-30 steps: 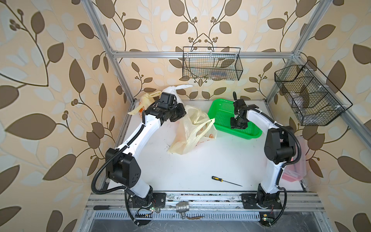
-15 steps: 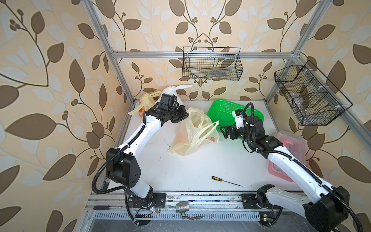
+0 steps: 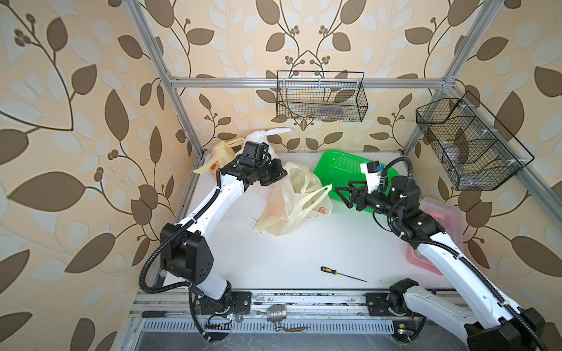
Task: Place the oranges into plastic bags & tie knots
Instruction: Adjust the basket at the center of the board, then adjust the plastic bag at the center of the board.
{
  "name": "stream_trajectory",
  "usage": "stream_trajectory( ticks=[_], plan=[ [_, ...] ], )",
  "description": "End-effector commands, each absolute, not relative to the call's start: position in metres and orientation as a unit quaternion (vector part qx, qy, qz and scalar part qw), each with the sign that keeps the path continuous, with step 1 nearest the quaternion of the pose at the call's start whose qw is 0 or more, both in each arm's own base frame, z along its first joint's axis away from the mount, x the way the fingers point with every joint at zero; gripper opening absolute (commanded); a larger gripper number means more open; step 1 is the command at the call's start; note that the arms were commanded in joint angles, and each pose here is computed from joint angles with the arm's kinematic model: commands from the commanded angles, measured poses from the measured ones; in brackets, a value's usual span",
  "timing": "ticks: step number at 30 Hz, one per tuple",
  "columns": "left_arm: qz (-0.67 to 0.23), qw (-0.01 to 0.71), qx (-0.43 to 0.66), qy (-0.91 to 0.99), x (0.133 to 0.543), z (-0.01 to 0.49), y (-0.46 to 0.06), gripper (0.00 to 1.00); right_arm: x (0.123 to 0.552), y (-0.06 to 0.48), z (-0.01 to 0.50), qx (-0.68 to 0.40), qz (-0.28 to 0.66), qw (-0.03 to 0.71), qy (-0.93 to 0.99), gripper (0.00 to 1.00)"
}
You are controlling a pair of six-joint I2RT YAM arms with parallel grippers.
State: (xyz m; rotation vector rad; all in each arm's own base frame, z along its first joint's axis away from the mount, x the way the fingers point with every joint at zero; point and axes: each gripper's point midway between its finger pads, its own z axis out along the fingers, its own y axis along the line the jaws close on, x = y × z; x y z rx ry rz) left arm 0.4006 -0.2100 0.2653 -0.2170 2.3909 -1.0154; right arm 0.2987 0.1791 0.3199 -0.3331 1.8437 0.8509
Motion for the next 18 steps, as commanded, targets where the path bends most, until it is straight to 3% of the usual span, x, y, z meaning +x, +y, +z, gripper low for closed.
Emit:
stream_trajectory(
  ticks=[1, 5, 16, 18],
  plan=[
    [-0.383, 0.281, -0.063, 0.877, 0.399, 0.278, -0.212, 0.0, 0.274, 0.204, 0.332, -0.192, 0.438, 0.475, 0.739, 0.79],
    [-0.383, 0.283, -0.064, 0.877, 0.4, 0.278, -0.212, 0.0, 0.265, 0.224, 0.343, -0.212, 0.474, 0.458, 0.722, 0.79],
    [-0.383, 0.278, -0.063, 0.878, 0.399, 0.274, -0.213, 0.0, 0.291, 0.24, 0.35, -0.185, 0.472, 0.469, 0.723, 0.61],
    [-0.383, 0.278, -0.064, 0.878, 0.399, 0.275, -0.213, 0.0, 0.296, 0.241, 0.348, -0.177, 0.465, 0.47, 0.729, 0.47]
  ],
)
